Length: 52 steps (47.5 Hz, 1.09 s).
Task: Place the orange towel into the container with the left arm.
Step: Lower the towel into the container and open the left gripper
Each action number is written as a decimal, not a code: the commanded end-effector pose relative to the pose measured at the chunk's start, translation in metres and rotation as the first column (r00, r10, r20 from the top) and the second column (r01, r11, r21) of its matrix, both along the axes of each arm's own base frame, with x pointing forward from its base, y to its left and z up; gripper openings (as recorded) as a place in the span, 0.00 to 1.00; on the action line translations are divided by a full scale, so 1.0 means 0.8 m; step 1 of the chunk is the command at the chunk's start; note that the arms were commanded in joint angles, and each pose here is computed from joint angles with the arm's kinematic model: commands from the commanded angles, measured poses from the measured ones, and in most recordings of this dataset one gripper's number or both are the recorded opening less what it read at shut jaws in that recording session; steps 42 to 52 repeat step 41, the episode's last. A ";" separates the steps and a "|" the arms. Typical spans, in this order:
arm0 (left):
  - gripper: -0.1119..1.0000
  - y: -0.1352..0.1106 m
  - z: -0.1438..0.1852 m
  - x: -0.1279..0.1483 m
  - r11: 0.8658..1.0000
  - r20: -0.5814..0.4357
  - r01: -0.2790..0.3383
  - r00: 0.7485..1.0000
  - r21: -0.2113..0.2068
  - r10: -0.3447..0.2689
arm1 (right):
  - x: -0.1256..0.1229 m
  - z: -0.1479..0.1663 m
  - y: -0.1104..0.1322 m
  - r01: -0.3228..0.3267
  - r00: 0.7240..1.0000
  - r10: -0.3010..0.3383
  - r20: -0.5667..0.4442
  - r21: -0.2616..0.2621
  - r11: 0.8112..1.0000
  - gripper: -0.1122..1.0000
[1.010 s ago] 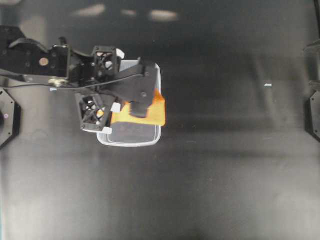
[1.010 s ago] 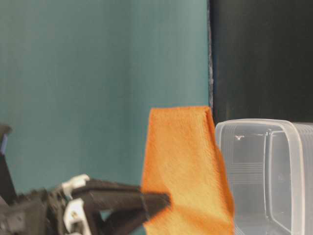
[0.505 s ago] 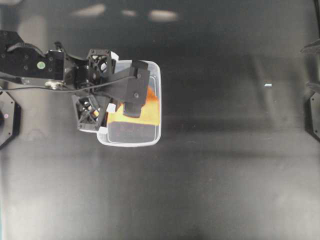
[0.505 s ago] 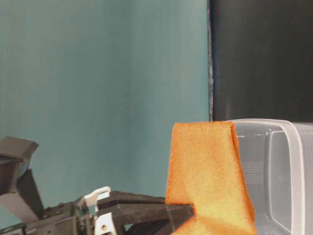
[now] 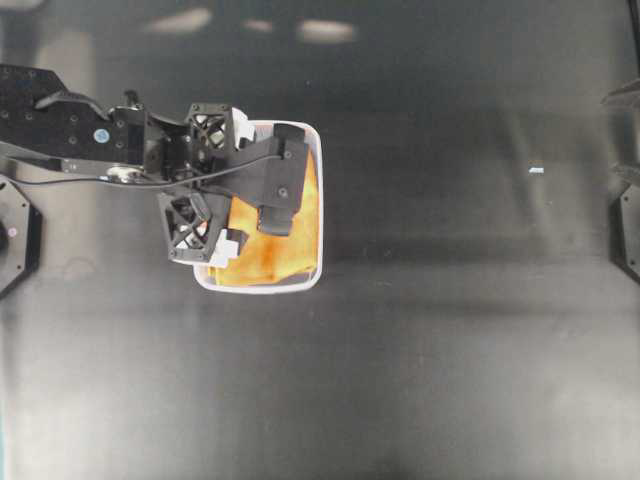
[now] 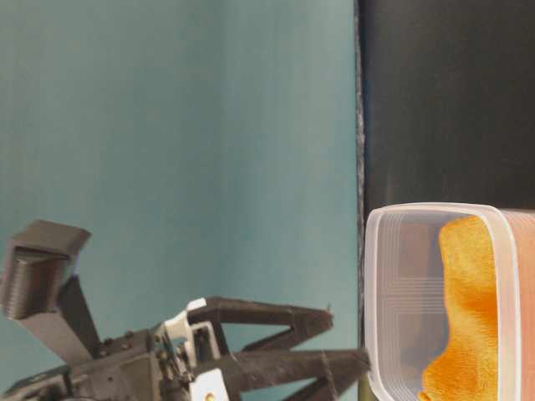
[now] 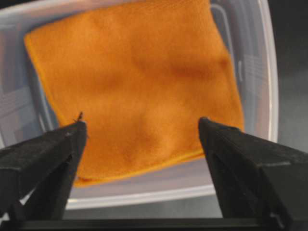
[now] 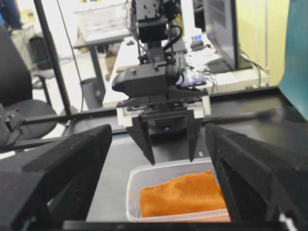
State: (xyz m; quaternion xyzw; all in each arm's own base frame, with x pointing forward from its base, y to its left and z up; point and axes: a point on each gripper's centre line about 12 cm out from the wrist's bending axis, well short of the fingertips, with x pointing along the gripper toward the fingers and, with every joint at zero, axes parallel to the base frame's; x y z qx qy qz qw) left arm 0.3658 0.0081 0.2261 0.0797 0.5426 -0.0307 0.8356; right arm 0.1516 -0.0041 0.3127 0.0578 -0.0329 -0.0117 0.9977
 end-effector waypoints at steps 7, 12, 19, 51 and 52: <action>0.90 -0.002 0.066 -0.008 1.000 0.155 -0.006 0.988 -0.003 0.007 | 0.002 0.005 0.000 0.000 1.000 0.000 0.009 0.004 1.000 0.78; 0.90 -0.011 0.103 -0.025 1.000 0.252 0.026 0.967 0.008 -0.027 | 0.001 0.005 0.000 -0.001 1.000 0.000 0.011 0.009 1.000 0.78; 0.89 -0.023 0.134 -0.048 0.999 0.394 0.052 0.918 0.002 -0.049 | -0.002 0.005 0.001 -0.005 1.000 0.005 0.021 0.025 1.000 0.78; 0.87 -0.022 0.189 -0.142 0.995 0.747 0.037 0.664 -0.089 0.042 | -0.004 -0.002 0.004 -0.027 1.000 0.026 0.013 0.070 0.997 0.77; 0.87 -0.022 0.189 -0.142 0.995 0.747 0.037 0.664 -0.089 0.042 | -0.004 -0.002 0.004 -0.027 1.000 0.026 0.013 0.070 0.997 0.77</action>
